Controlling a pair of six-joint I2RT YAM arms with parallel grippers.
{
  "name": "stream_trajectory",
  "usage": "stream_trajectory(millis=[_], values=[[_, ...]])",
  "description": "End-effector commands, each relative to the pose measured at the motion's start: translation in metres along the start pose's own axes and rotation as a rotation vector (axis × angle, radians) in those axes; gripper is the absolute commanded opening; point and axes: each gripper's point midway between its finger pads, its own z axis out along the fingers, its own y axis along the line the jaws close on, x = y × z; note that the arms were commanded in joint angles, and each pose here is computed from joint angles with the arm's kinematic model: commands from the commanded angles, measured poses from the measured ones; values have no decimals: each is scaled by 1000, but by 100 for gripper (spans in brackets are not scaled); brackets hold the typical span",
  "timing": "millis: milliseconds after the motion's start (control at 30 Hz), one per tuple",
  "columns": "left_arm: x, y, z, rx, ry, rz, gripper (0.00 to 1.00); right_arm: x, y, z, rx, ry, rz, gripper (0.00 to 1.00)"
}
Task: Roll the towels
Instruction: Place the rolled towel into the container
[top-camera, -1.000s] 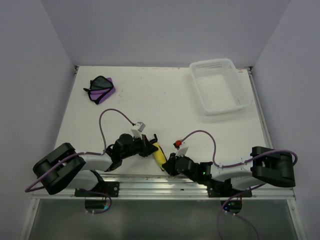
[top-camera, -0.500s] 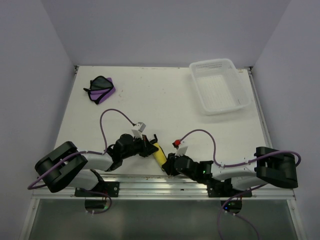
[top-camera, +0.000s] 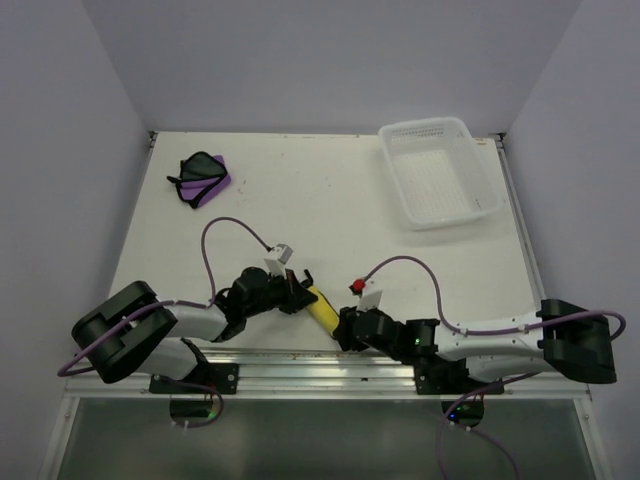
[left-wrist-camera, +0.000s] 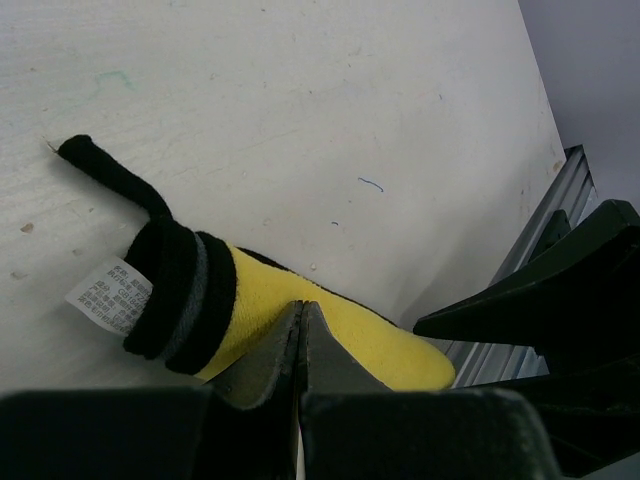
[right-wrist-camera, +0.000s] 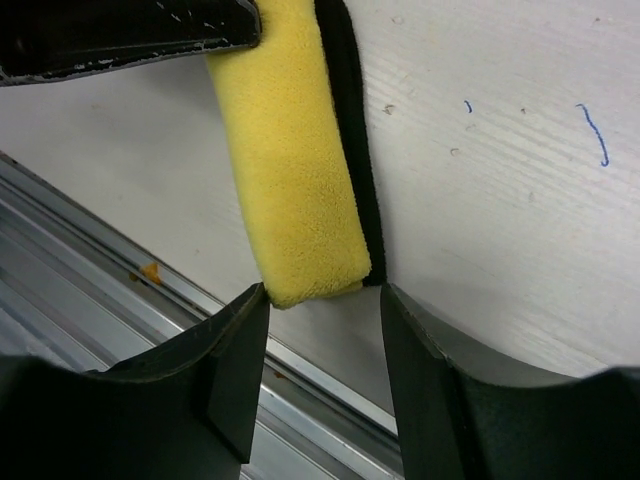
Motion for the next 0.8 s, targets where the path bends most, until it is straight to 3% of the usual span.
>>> stream_trajectory(millis=[0, 100, 200, 233, 500, 767], values=[[-14, -7, 6, 14, -41, 21, 0, -18, -3, -8, 46, -31, -72, 53], [-14, -8, 7, 15, -40, 23, 0, -24, 0, -10, 46, -32, -114, 65], [-15, -8, 7, 15, -40, 25, 0, -30, 7, -11, 39, -32, -152, 69], [-15, -8, 7, 14, -39, 26, 0, -32, 9, -11, 35, -34, -172, 81], [-15, -7, 8, 9, -38, 28, 0, -47, 30, 1, 36, -26, -277, 83], [-11, -4, 8, 4, -30, 22, 0, -54, 36, 37, 79, 28, -331, 78]])
